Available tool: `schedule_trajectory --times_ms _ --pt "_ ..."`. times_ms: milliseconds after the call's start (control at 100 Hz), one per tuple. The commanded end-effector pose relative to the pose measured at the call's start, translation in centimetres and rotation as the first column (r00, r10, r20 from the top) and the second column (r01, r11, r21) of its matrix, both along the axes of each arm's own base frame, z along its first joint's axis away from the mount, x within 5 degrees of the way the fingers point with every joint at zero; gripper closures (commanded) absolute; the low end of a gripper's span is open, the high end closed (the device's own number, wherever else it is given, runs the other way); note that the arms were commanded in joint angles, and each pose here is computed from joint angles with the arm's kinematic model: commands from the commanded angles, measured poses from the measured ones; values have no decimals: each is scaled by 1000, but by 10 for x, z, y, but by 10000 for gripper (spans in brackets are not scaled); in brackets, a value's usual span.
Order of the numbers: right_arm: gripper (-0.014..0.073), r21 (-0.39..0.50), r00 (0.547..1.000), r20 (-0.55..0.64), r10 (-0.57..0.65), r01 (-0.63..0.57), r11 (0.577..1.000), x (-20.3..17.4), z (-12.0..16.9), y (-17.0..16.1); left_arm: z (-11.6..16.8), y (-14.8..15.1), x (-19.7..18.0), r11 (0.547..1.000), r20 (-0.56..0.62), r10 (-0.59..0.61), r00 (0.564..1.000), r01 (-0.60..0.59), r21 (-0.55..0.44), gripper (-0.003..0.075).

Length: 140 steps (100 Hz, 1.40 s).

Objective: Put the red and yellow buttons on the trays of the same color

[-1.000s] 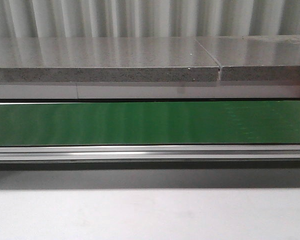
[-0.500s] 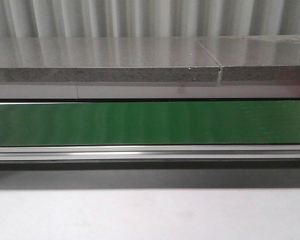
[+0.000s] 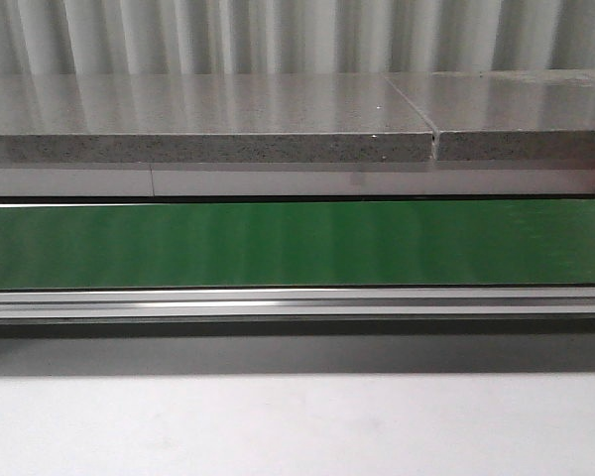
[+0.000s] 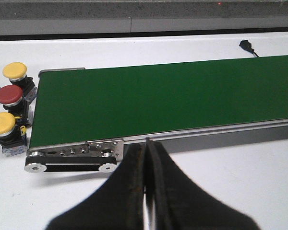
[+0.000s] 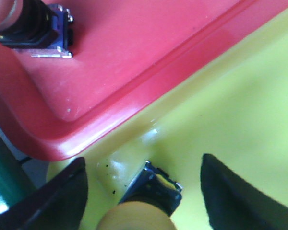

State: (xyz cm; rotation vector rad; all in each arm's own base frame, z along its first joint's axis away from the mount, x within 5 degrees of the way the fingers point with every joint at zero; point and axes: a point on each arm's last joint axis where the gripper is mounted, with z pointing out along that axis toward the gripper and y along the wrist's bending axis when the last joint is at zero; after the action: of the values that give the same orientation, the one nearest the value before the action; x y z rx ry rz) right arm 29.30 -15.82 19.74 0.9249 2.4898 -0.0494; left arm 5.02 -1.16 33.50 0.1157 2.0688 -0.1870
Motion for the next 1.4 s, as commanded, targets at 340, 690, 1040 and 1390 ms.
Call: schedule_trajectory --times_ms 340,690,1040,1390 --pt "102 -153 980 163 112 -87 984 -26 91 30 12 -1 3 1000 78 -7 997 9 -27 741" --pt "547 -227 873 145 465 -428 875 -43 131 115 12 -1 3 1000 78 -7 997 9 -27 741" --pt "660 -282 766 217 606 -545 790 -78 143 158 12 -1 3 1000 78 -7 997 9 -27 741" --pt "660 -349 713 295 636 -539 766 -148 134 163 12 -1 3 1000 78 -7 997 9 -27 741"
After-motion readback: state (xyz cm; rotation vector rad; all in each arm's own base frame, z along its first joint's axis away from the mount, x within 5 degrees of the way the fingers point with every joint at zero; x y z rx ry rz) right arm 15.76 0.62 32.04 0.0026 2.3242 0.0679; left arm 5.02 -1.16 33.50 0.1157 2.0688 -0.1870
